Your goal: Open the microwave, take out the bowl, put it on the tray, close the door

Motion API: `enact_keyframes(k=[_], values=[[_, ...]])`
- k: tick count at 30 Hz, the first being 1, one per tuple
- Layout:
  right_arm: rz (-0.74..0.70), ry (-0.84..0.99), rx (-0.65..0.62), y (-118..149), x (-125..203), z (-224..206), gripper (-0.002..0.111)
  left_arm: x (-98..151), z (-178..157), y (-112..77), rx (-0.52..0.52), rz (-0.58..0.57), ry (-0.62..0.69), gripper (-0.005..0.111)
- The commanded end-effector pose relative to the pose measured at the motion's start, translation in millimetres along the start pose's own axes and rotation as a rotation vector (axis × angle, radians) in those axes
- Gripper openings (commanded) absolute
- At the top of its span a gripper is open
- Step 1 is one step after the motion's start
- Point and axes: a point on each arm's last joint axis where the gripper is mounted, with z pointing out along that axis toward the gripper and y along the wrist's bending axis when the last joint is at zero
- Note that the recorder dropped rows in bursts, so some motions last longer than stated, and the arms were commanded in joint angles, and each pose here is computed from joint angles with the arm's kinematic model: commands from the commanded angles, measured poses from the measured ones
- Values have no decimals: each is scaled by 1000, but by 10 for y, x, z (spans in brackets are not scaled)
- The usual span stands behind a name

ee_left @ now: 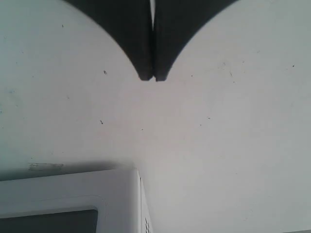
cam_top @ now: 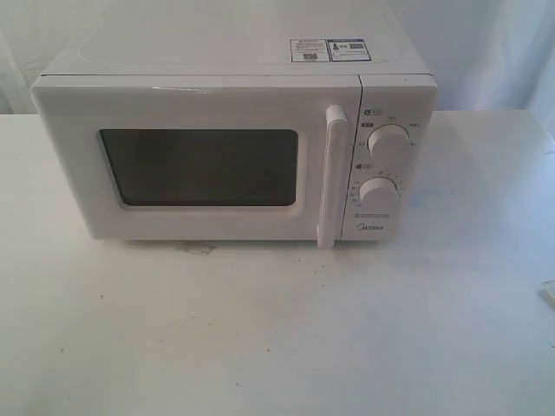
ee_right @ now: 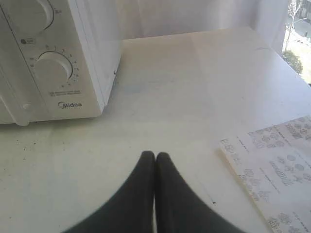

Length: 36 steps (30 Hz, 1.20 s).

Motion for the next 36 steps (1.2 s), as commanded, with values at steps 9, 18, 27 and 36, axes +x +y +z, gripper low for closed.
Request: enact_keyframes(k=[9, 18, 27, 36], values=[[-164, 6, 15, -15, 19, 2, 0, 10, 1, 0, -3, -5, 0, 0], [-187, 4, 16, -15, 17, 2, 0, 10, 1, 0, -3, -5, 0, 0], [-371, -289, 16, 33, -241, -35, 0, 10, 1, 0, -3, -5, 0, 0], [-357, -843, -106, 210, -632, -303, 0, 10, 1, 0, -3, -5, 0, 0]])
